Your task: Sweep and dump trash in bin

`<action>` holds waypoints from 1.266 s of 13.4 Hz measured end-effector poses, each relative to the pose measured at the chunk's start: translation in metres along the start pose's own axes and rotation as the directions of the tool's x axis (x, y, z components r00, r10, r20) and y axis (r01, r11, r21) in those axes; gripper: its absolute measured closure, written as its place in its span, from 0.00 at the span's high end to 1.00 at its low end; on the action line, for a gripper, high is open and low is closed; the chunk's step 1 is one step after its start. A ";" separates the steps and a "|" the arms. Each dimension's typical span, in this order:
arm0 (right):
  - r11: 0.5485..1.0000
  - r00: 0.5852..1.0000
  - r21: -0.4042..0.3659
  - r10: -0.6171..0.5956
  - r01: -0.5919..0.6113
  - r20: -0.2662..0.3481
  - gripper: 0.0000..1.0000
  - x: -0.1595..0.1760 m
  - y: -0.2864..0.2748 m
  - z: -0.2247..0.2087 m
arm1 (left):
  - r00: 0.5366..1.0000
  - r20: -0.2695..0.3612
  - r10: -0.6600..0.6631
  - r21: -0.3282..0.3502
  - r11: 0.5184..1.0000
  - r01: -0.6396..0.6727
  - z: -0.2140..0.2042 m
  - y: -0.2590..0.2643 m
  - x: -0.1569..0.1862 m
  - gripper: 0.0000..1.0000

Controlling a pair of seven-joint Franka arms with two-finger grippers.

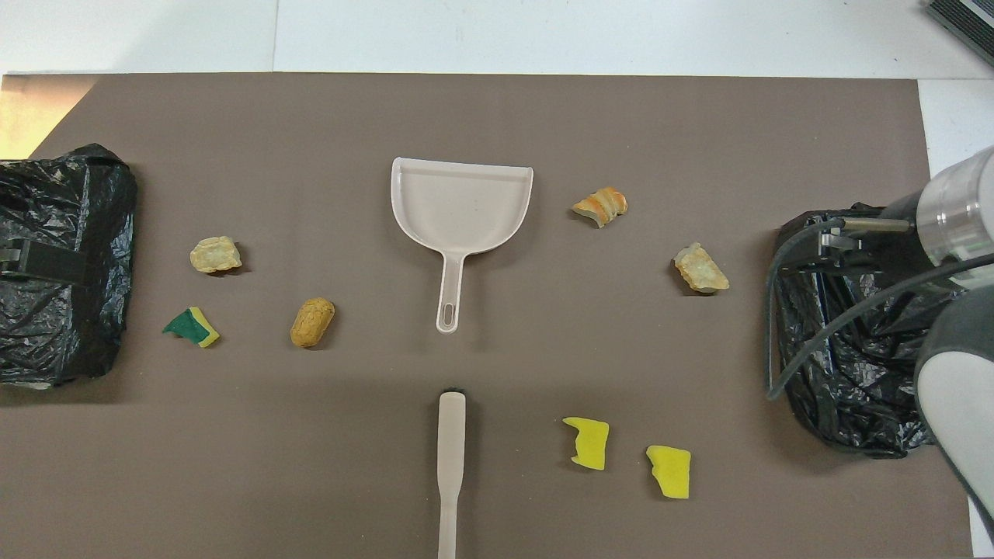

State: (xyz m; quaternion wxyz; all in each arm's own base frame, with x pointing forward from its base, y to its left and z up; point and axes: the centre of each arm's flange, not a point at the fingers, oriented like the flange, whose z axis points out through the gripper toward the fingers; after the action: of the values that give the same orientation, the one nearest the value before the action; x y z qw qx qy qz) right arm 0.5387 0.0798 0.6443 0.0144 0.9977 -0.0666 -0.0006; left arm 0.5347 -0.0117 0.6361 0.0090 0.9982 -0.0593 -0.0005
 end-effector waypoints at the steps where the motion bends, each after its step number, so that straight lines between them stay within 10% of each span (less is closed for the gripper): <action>1: 1.000 1.000 0.001 0.000 0.000 0.000 1.00 0.000 0.000 0.000 | 1.000 0.001 0.005 0.000 1.000 -0.005 0.000 0.000 0.000 1.00; 17: 0.998 0.999 0.048 -0.048 0.049 -0.024 1.00 0.002 -0.010 0.009 | 0.989 0.095 0.115 -0.023 0.993 -0.113 0.098 0.070 -0.037 1.00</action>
State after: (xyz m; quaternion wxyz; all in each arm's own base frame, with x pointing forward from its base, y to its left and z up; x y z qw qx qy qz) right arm 0.5425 0.0891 0.6348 -0.0093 0.9990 -0.0422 0.0122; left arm 0.4895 -0.0787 0.5396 0.0151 0.9919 -0.1165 -0.0486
